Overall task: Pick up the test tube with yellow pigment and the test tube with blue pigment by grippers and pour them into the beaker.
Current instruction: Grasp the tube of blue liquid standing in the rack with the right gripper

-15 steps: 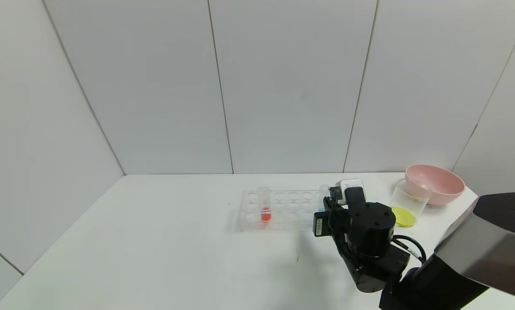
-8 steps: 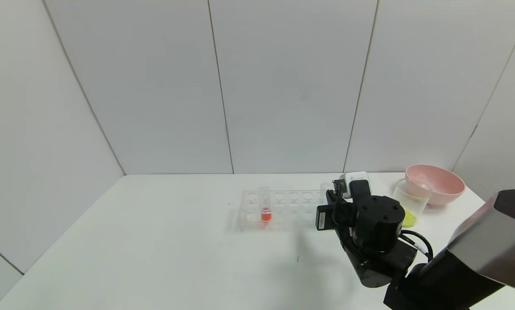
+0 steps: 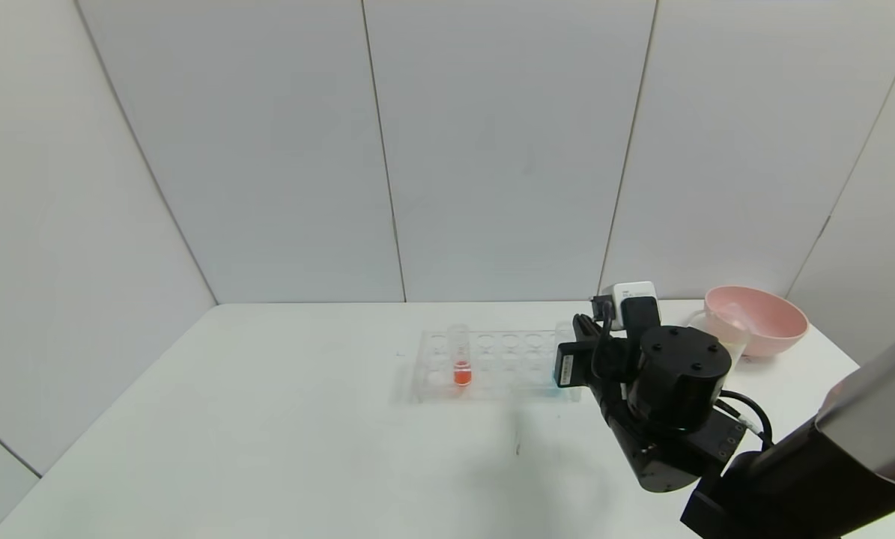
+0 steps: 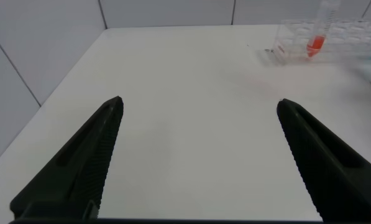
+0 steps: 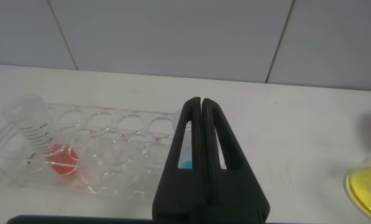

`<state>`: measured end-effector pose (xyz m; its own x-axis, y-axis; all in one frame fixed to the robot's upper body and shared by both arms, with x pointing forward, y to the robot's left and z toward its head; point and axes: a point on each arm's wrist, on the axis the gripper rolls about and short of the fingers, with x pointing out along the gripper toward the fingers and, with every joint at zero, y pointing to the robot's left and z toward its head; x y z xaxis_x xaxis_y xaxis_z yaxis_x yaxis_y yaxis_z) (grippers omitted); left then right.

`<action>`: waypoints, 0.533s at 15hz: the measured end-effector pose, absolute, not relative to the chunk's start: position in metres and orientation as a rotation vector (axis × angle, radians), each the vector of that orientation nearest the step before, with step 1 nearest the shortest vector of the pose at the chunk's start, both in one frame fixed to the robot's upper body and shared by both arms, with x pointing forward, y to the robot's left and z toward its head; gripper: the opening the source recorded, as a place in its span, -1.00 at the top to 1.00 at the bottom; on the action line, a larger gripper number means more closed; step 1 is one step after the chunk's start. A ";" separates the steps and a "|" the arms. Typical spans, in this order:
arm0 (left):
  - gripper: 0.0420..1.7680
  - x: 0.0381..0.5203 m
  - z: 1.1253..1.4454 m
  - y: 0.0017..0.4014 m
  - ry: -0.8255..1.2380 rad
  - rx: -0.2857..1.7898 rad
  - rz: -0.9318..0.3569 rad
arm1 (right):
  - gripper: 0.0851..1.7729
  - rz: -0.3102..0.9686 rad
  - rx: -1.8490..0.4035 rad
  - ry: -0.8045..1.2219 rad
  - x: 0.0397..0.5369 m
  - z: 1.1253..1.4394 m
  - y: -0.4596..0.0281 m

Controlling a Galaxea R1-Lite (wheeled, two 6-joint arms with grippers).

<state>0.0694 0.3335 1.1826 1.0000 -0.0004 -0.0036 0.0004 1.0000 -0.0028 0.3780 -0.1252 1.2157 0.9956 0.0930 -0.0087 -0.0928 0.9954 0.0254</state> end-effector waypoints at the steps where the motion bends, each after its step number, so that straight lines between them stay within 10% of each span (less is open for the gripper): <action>1: -1.00 0.069 1.183 0.334 0.004 -0.003 0.000 | 0.96 0.090 0.026 0.012 0.378 1.215 -0.126; 6: -1.00 0.069 1.183 0.334 0.004 -0.003 -0.001 | 0.96 0.094 0.013 0.035 0.373 1.209 -0.129; 8: -1.00 0.069 1.183 0.334 0.004 -0.003 0.000 | 0.67 0.093 0.017 0.040 0.372 1.208 -0.129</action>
<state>0.0694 0.3335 1.1826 1.0000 -0.0004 -0.0036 0.0004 1.0000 -0.0028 0.3717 -0.1294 1.2078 0.9949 0.0929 -0.0395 -0.0922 0.9956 0.0188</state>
